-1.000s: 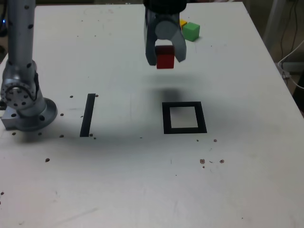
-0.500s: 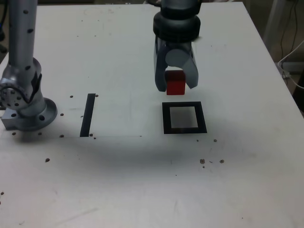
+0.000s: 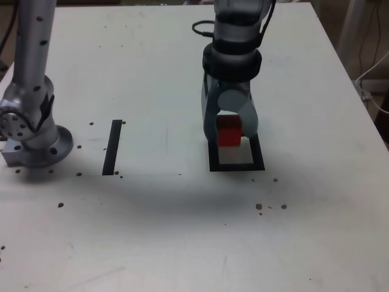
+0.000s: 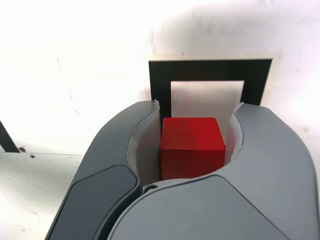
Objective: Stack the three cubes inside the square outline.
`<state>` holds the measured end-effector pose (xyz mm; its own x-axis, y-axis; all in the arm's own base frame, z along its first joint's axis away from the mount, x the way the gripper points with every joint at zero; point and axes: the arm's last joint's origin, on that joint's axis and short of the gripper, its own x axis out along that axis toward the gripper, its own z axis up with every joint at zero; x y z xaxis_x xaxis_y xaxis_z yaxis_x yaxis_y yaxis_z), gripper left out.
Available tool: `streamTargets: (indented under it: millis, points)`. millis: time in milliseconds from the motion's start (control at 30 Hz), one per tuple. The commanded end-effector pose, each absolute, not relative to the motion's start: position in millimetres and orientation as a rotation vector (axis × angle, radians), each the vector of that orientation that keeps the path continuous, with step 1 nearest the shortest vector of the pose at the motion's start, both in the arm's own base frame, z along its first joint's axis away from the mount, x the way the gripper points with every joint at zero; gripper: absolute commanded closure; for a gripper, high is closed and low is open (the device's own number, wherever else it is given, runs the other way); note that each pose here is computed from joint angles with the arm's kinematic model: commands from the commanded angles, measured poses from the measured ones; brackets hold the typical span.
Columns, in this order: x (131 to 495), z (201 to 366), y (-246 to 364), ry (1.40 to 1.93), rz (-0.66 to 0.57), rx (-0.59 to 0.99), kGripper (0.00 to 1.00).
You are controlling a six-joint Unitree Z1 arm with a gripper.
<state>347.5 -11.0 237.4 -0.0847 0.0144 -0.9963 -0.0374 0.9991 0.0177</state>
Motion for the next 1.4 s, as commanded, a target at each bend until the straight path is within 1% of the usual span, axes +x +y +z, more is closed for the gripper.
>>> streamTargets:
  millis: [0, 433, 633, 700, 733, 767, 800, 833, 900, 933, 967, 1033, 1200, 1300, 1367]
  points:
    - [349, 232.9, -13, 1.657, 0.044, -0.021, 0.67]
    - [354, 215.2, -14, 1.651, 0.051, -0.032, 0.67]
    - [354, 210.8, -14, 1.645, 0.051, -0.032, 0.67]
    - [354, 209.5, -14, 1.643, 0.051, -0.032, 0.65]
    - [354, 208.7, -14, 1.642, 0.051, -0.032, 0.61]
    - [354, 208.0, -14, 1.640, 0.050, -0.032, 0.56]
    - [354, 207.1, -14, 1.639, 0.050, -0.032, 0.48]
    - [354, 206.1, -14, 1.637, 0.050, -0.032, 0.37]
    - [353, 204.9, -14, 1.636, 0.050, -0.033, 0.21]
    - [353, 204.4, -14, 1.635, 0.050, -0.033, 0.15]
    - [352, 204.1, -14, 1.635, 0.050, -0.033, 0.11]
    - [351, 203.7, -14, 1.636, 0.050, -0.033, 0.08]
    - [349, 204.8, -14, 1.632, 0.052, -0.032, 0.06]
    - [345, 208.6, -11, 1.625, 0.064, -0.031, 0.04]
    - [340, 214.3, -5, 1.617, 0.089, -0.032, 0.03]
